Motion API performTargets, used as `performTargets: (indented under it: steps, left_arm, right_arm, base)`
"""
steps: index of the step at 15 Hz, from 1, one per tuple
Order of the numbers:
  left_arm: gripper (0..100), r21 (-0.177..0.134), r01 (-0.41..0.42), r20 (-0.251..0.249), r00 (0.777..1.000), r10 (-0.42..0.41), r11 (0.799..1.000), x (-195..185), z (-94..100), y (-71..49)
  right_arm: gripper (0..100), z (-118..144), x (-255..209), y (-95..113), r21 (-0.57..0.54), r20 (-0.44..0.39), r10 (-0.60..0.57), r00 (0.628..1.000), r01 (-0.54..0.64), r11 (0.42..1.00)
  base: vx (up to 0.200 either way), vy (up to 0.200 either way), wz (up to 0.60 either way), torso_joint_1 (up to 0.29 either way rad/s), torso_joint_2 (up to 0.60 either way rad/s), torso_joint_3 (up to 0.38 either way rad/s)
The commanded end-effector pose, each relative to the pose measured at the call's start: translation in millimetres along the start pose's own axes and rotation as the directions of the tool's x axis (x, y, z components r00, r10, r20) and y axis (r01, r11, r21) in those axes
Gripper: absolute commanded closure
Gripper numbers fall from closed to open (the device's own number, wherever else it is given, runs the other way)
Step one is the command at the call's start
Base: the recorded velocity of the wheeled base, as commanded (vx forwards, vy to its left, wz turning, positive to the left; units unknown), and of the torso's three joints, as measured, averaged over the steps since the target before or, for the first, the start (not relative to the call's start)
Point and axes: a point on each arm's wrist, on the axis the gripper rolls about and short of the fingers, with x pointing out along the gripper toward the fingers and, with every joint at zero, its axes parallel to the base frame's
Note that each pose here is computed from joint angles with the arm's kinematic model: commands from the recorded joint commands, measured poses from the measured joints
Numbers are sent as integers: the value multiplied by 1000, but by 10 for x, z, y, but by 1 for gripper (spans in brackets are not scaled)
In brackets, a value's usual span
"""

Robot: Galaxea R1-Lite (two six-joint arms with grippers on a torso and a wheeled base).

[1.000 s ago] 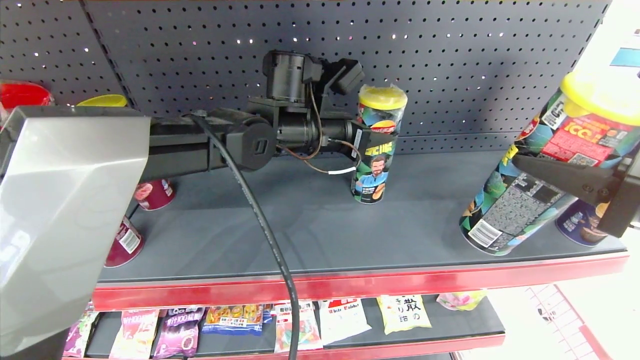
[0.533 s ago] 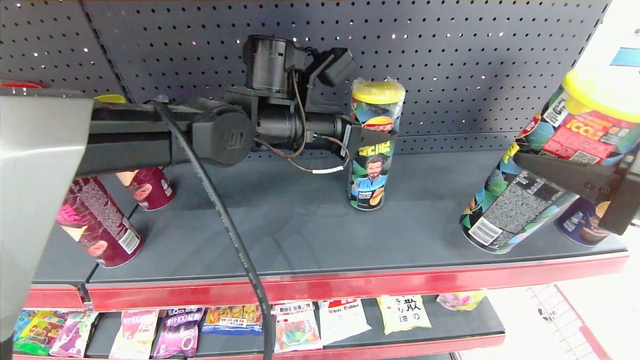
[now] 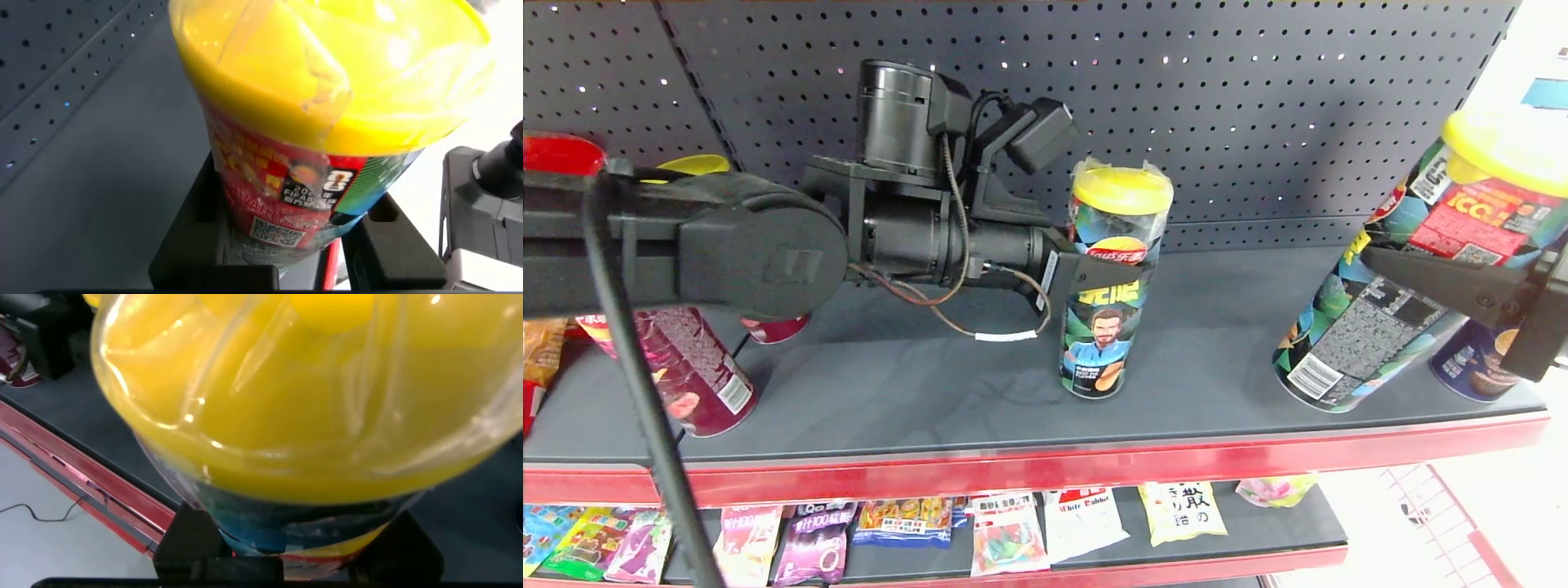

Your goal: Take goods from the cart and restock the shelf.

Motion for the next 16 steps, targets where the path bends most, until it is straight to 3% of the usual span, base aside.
performTargets:
  steps: [1,4,9,13,16]
  left_arm:
    - [100,18,-20,26,999,20,1000,-141,20,-80]
    - [100,31,-45,58,997,43,999,-150,-95,-108]
    - [100,21,-45,44,998,44,999,-270,-145,-189]
    - [100,11,-66,36,997,65,998,-322,-232,-149]
    - [100,0,-66,20,998,66,998,-360,-307,-189]
  right_arm:
    - [100,-1,12,-1,0,-2,1,1000,-1,1000]
    - [100,23,14,-4,-1,5,0,1000,0,1000]
    - [100,23,23,-5,-1,4,1,1000,-1,1000]
    - [100,29,26,-6,-1,5,0,1000,0,1000]
    - [100,27,31,-7,-1,4,1,1000,-1,1000]
  base:
    - [0,0,0,0,0,0]
    - [0,0,0,0,0,0]
    - [0,0,0,0,0,0]
    - [0,0,0,0,0,0]
    - [0,0,0,0,0,0]
